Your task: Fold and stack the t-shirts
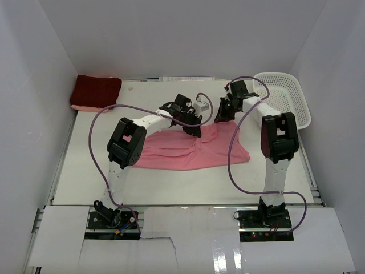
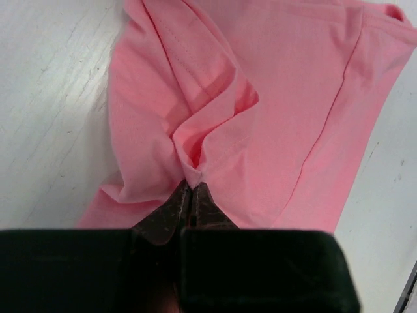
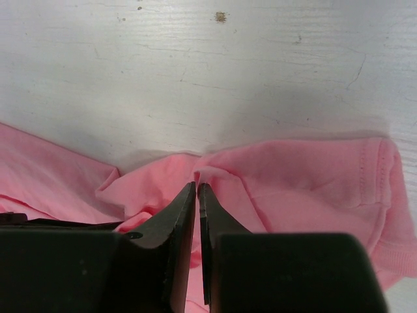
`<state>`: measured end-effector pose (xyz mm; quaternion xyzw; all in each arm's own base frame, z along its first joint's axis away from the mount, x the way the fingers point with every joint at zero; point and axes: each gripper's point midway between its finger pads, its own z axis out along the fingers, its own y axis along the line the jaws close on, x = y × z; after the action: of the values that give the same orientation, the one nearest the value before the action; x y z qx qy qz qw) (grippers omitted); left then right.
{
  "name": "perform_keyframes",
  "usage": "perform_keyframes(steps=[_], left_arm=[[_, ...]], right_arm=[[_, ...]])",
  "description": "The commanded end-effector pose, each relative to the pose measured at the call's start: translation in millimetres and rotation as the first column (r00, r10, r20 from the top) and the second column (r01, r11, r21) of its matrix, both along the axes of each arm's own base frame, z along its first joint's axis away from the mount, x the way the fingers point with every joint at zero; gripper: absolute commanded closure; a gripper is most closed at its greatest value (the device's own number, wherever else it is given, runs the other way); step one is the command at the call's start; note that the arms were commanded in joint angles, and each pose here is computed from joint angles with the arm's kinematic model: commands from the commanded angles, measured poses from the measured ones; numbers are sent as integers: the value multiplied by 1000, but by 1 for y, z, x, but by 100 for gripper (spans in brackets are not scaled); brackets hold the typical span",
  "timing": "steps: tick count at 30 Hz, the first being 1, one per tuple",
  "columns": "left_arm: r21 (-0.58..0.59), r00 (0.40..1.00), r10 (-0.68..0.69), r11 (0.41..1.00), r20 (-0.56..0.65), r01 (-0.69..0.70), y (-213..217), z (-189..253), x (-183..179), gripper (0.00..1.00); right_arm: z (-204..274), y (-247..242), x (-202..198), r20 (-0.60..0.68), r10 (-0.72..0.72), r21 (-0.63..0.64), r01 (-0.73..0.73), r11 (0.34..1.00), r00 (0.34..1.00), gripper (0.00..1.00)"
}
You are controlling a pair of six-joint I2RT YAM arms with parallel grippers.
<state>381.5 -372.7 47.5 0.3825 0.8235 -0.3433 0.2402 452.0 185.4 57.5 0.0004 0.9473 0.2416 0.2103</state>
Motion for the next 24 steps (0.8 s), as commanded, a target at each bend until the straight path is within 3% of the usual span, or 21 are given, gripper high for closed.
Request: perform_keyframes(steps=[1,24], left_arm=[[-32,999,-12,999,47,14,-8,21,8,98],[-5,981,129,992,148,-130,20,46,30,99]], right_arm=[[10,-2,9,26,-1,5,1,1000,1000,87],[12,-11,33,31,-58,12,58,998,998,92]])
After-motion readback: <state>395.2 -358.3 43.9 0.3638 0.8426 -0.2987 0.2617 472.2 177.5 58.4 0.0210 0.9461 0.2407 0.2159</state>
